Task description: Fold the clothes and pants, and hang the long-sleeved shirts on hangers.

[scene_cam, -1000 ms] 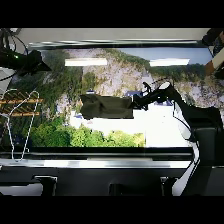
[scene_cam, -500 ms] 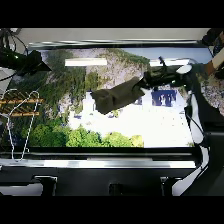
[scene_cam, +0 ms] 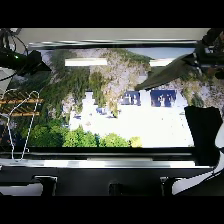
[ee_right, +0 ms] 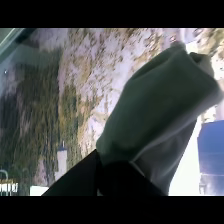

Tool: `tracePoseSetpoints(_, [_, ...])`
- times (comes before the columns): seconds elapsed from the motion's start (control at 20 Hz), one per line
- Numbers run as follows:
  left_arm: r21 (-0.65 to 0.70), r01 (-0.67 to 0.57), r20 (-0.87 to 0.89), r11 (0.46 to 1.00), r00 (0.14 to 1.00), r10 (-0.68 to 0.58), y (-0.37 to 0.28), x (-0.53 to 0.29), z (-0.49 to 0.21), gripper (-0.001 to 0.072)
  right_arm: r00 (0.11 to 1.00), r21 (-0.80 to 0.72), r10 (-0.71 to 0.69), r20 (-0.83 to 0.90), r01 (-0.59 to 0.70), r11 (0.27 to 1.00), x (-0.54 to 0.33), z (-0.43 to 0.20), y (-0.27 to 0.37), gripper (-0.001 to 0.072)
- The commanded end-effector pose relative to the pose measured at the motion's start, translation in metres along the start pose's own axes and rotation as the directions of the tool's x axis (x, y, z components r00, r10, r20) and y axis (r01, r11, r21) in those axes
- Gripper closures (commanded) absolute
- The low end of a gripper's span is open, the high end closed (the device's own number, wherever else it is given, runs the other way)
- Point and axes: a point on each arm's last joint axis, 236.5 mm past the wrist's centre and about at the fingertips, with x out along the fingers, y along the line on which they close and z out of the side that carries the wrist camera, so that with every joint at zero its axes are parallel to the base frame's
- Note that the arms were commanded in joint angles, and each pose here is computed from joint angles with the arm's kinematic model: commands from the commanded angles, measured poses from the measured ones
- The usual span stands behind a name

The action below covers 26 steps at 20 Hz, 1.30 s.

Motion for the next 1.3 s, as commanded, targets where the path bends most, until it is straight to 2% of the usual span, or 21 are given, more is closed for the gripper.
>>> tracePoseSetpoints(0.0, [-0.002,0.000,-0.001,1.000,1.000,0.000,0.000,0.000,0.000,0.0692,0.981,0.062,-0.119,0.153,0.110,0.992,-0.063,0.042,-0.045,0.0688])
tracePoseSetpoints(0.25, [-0.002,0.000,-0.001,1.000,1.000,0.000,0.000,0.000,0.000,0.0692,0.920,0.230,-0.322,0.226,0.270,0.935,-0.126,0.058,-0.117,0.0687])
tracePoseSetpoints(0.4, [-0.002,0.000,-0.001,1.000,1.000,0.000,0.000,0.000,0.000,0.0692,0.889,0.330,-0.395,0.229,0.311,0.891,-0.155,0.056,-0.137,0.0687])
tracePoseSetpoints(0.5, [-0.004,0.000,-0.001,1.000,1.000,0.000,0.000,0.000,0.000,0.0692,0.870,0.343,-0.441,0.220,0.354,0.870,-0.173,0.050,-0.142,0.0687])
tracePoseSetpoints(0.75, [-0.028,0.001,-0.019,1.000,1.000,-0.002,0.000,0.000,-0.005,0.0692,0.824,0.364,-0.565,0.030,0.518,0.774,-0.196,-0.001,-0.155,0.0688])
tracePoseSetpoints(0.95, [-0.027,-0.008,-0.090,1.000,0.996,0.005,0.002,-0.001,-0.021,0.0691,0.727,0.353,-0.680,-0.100,0.665,0.658,-0.227,-0.036,-0.169,0.0688])
tracePoseSetpoints(1.25, [-0.027,-0.007,-0.108,1.000,0.994,0.004,0.001,-0.002,-0.026,0.0692,0.587,0.314,-0.707,-0.395,0.809,0.497,-0.243,-0.110,-0.201,0.0687])
